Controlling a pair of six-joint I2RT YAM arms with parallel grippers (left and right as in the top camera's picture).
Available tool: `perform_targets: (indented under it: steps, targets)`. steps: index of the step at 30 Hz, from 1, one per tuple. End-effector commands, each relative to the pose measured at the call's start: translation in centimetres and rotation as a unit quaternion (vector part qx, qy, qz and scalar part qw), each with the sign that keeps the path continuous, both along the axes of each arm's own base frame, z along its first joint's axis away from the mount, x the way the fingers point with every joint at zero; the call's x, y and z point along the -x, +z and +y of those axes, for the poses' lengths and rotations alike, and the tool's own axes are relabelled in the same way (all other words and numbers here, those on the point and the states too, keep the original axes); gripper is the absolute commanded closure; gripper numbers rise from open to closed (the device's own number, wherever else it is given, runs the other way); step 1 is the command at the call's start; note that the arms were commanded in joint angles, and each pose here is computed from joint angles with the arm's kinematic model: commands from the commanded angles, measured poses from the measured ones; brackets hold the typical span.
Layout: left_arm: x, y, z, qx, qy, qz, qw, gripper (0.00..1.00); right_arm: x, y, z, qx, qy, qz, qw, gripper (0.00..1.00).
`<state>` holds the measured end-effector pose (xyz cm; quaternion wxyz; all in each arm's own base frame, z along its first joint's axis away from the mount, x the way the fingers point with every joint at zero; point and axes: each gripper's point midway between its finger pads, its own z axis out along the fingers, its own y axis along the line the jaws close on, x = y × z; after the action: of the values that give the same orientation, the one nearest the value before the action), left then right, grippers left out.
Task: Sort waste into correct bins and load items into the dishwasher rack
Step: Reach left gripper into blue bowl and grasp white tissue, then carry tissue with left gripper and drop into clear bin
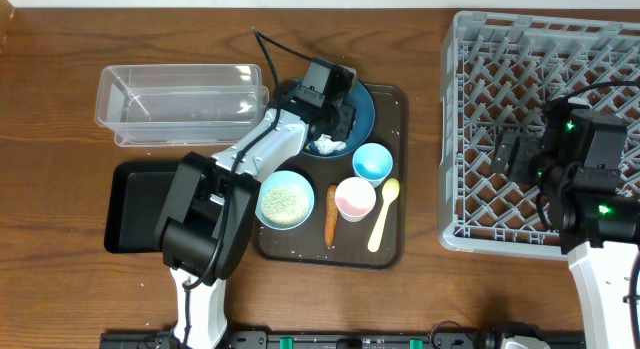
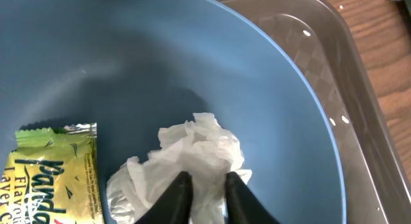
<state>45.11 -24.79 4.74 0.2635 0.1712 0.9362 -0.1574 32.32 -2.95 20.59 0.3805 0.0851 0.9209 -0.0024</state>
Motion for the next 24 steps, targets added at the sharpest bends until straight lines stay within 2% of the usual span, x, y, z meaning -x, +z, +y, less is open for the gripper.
perform_targets:
  steps: [1,2,6,13,18,24]
  targets:
    - [-0.4,-0.3,0.1,-0.008,0.003,-0.004,1.000,0.91,-0.3,0.9,0.6,0.006,0.014,-0.010,1.000,0.01]
    - [-0.6,-0.1,0.3,-0.012,0.006,-0.008,1.000,0.94,-0.3,0.9,0.6,0.006,0.014,-0.010,1.000,0.01]
    - [-1.0,1.9,0.5,-0.008,0.012,-0.028,0.999,0.94,-0.2,0.9,0.6,0.006,0.014,-0.008,1.000,0.01]
    - [-1.2,10.2,2.5,0.015,0.034,-0.093,0.995,0.94,-0.2,0.9,0.6,0.006,0.014,-0.007,1.000,0.01]
    - [-1.3,14.3,8.6,-0.028,0.111,-0.126,0.985,0.94,-0.2,0.8,0.6,0.006,0.014,-0.006,1.000,0.01]
    - [-1.2,15.7,15.9,-0.052,0.185,-0.115,0.974,0.94,-0.2,0.8,0.6,0.006,0.014,-0.006,1.000,0.01]
